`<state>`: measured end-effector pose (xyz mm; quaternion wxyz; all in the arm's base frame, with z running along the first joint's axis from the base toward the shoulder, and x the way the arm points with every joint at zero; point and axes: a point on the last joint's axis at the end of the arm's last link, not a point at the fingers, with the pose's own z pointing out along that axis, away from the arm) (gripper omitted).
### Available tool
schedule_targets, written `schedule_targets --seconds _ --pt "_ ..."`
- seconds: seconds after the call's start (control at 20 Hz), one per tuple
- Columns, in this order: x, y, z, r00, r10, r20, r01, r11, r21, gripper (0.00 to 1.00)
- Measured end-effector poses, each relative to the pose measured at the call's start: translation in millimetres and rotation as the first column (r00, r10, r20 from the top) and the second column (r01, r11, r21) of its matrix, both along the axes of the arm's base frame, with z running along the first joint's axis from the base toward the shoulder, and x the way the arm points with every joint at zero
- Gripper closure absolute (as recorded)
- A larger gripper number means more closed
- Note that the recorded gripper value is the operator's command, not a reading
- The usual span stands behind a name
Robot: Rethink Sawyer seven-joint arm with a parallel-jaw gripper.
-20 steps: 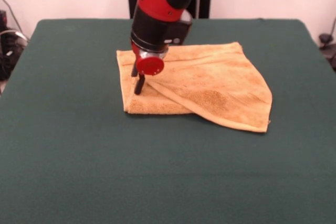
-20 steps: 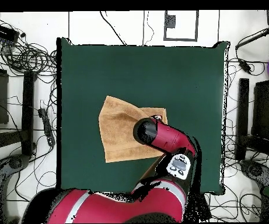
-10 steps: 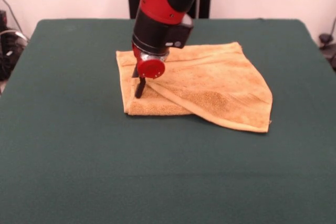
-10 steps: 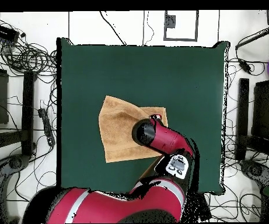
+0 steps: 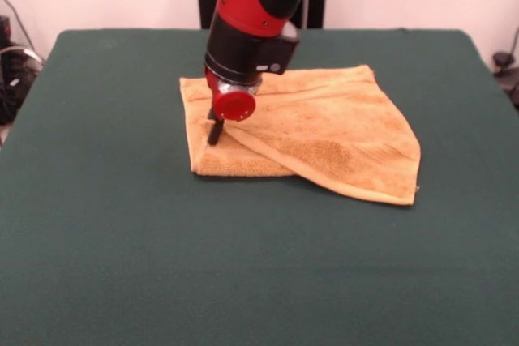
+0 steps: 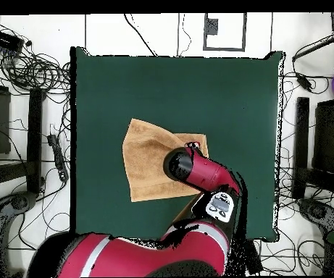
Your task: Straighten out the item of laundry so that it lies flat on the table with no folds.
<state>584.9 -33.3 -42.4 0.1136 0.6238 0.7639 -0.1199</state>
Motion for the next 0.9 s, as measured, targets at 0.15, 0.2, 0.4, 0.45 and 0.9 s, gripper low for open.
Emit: schedule_targets --seconds 0.15,0.2,0.4,0.45,0.9 --pt "0.6 1.6 -0.1 1.0 0.007 0.006 -0.007 1.0 -0.004 1.0" --pt "0.4 1.7 -0.1 1.0 0.006 0.006 -0.006 1.0 -0.004 1.0" --pt "0.2 3.0 0.4 1.0 0.01 0.006 -0.01 1.0 -0.006 1.0" --pt "0.1 3.6 0.7 1.0 0.012 0.005 -0.012 1.0 -0.008 1.0" --pt "8.9 14.4 5.5 0.999 0.043 0.003 -0.043 0.999 -0.014 1.0"
